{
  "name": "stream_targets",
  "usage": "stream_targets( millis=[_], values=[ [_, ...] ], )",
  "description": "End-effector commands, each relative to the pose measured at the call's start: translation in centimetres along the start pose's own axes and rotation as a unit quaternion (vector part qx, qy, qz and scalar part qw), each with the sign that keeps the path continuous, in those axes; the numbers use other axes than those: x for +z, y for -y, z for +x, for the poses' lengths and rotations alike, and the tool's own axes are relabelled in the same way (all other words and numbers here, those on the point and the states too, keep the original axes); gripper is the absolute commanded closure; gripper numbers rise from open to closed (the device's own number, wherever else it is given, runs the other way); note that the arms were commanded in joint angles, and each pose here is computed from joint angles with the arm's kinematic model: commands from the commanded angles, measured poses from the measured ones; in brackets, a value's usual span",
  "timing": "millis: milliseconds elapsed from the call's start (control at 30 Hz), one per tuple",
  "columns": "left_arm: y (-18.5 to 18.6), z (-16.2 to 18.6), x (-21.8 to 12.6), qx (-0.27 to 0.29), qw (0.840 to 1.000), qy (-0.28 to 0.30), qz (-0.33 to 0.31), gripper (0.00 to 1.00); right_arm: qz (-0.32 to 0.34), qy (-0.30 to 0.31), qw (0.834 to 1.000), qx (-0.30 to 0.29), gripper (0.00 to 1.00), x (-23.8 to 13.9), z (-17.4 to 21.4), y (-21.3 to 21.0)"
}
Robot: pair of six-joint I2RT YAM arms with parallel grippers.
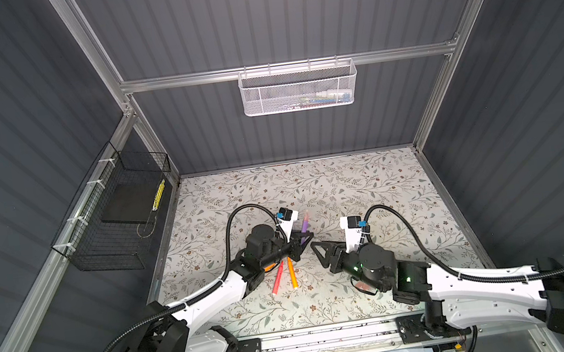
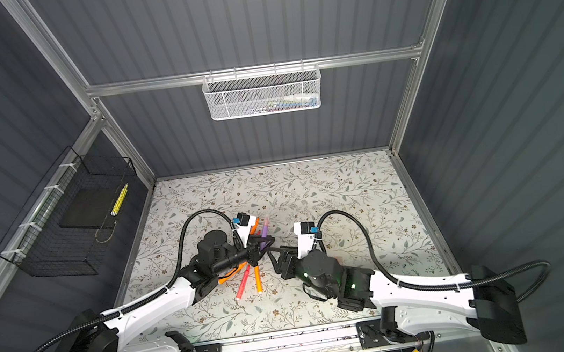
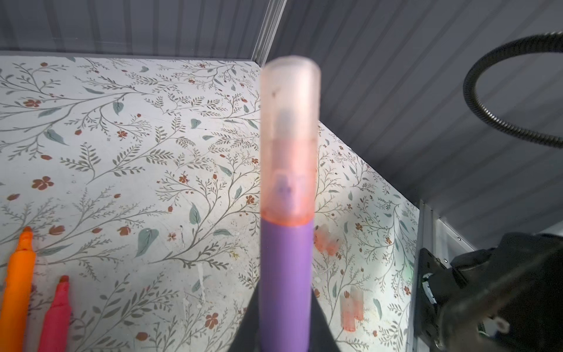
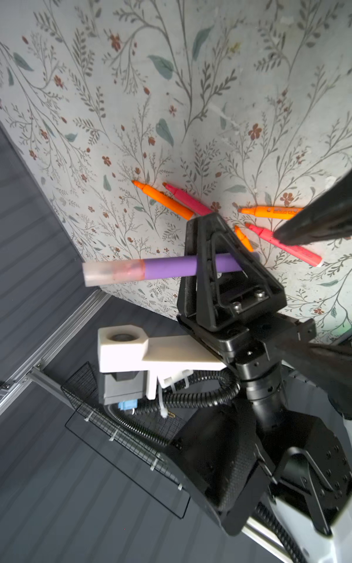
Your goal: Insert the pens into the pen caps
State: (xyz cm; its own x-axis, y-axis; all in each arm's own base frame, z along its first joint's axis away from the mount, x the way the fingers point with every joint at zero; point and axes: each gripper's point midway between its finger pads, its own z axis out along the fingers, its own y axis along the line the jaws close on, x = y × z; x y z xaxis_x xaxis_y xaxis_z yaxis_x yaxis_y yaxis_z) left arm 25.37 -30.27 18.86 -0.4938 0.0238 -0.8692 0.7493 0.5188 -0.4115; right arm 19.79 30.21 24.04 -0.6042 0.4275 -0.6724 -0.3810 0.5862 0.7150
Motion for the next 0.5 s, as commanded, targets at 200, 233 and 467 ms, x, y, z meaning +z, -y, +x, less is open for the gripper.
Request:
stream_targets(
  millis=[200,233,467],
  values=[
    [0.8,-1.9,0.6,0.002,1.000,0.028,0.008,1.00,-0.003,0.027,0.998,-0.050,0.39,-1.3,-3.6,0.7],
    [1.0,-1.8,0.7,0.005,1.000,0.026,0.012,1.00,-0.003,0.028,0.998,-0.049,0.39,-1.1,-3.8,0.7],
    [2.4,-1.4,1.1,0.025,0.999,0.016,0.032,1.00,-0.010,0.001,0.999,-0.052,0.39,2.7,-3.5,0.0]
  ],
)
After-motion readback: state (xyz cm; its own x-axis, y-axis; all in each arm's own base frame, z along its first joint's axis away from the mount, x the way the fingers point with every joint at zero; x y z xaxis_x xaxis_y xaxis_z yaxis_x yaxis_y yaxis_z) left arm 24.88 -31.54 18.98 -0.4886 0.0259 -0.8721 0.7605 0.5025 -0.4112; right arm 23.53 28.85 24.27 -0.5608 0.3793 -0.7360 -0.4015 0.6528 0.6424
